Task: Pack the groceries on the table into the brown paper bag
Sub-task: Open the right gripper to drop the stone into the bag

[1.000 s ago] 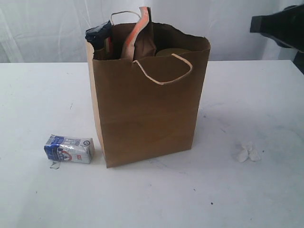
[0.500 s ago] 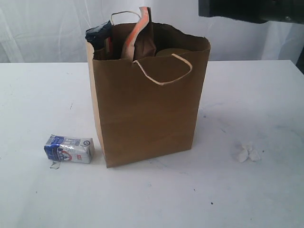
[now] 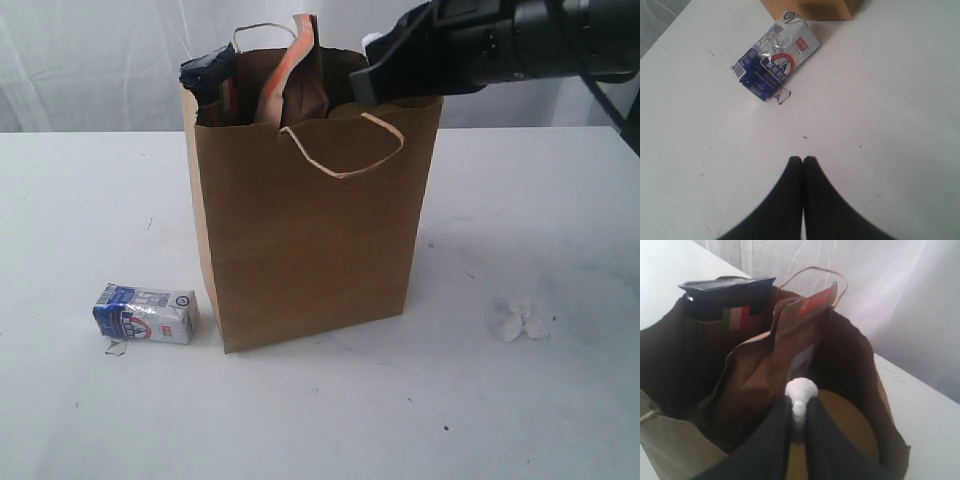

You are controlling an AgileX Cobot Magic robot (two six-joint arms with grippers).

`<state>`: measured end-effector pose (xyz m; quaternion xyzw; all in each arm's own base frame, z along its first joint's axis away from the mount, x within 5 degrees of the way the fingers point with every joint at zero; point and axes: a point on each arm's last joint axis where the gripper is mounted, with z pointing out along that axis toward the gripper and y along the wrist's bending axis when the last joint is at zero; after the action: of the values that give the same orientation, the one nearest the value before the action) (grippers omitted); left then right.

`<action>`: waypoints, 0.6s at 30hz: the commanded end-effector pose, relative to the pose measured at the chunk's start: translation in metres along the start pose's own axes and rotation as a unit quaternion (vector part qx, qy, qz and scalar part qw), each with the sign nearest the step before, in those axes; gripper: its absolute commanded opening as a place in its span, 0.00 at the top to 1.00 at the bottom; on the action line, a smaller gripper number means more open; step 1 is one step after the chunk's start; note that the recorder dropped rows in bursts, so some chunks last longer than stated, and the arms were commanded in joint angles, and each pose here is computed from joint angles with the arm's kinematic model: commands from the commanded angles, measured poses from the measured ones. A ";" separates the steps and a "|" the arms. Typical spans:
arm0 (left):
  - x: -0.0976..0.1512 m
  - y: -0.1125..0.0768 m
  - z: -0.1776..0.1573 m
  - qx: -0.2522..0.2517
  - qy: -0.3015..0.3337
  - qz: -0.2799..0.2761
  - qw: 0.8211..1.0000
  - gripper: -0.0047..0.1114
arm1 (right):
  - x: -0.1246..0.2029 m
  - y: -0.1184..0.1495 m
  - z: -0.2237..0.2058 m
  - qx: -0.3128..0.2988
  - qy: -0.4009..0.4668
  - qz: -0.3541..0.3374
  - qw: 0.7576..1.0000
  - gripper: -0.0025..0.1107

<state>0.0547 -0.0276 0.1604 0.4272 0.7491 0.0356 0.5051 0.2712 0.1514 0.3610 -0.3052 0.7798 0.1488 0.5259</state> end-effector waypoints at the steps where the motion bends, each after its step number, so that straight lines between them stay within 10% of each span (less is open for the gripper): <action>1: 0.001 -0.001 0.000 -0.002 -0.001 -0.005 1.000 0.96 | 0.004 -0.001 0.010 -0.004 0.013 -0.003 1.000 0.70; 4: 0.001 -0.001 0.000 -0.002 -0.001 -0.005 1.000 0.96 | -0.001 -0.003 0.009 0.008 -0.004 -0.003 1.000 0.49; 18: 0.001 -0.001 0.000 -0.002 -0.001 -0.005 1.000 0.96 | -0.008 -0.006 -0.044 0.050 -0.054 -0.024 0.997 0.51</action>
<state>0.0547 -0.0276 0.1604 0.4272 0.7491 0.0356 0.5051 0.2522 0.1353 0.3870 -0.2901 0.7477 0.1286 0.5834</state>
